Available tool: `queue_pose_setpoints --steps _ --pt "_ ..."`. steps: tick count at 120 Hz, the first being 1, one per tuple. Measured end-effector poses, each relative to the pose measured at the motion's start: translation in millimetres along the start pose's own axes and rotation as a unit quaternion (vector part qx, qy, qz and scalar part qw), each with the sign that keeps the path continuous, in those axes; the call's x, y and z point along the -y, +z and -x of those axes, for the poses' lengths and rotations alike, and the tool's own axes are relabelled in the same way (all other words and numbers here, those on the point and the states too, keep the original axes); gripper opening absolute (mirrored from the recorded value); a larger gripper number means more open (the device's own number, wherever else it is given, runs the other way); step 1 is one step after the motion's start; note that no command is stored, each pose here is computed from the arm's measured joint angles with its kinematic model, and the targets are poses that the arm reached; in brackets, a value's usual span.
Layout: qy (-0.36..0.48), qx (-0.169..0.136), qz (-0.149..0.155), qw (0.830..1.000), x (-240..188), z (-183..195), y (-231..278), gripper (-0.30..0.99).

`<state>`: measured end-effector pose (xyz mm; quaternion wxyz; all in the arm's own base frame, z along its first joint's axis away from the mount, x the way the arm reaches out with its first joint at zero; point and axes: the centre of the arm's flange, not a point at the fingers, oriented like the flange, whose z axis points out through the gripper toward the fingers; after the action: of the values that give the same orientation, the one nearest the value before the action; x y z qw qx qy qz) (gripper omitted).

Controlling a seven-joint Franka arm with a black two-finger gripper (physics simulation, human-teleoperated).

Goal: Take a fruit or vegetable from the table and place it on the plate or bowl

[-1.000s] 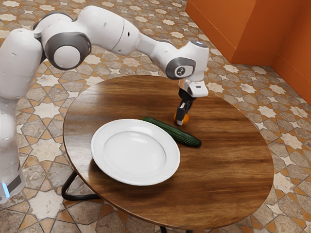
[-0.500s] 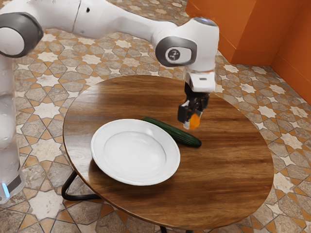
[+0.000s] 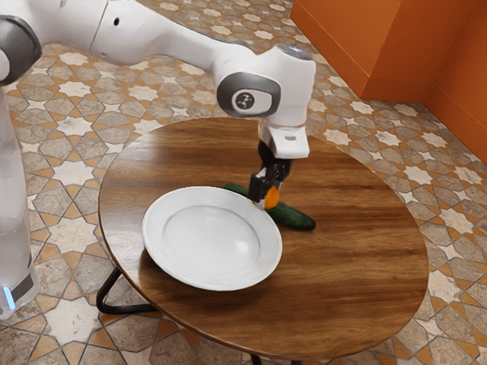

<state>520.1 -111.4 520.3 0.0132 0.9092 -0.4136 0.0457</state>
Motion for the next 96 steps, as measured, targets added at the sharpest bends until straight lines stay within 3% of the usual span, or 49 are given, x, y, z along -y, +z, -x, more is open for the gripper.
queue_pose_setpoints --steps 20,43,76,96 --pt "-0.016 0.008 -0.008 1.000 -13 22 -2 0.33" --pt "-0.025 0.031 0.004 0.999 -33 41 25 0.32" --pt "-0.024 0.039 0.008 0.999 -61 46 38 0.33" --pt "0.000 0.041 0.006 0.999 -88 34 57 0.58"
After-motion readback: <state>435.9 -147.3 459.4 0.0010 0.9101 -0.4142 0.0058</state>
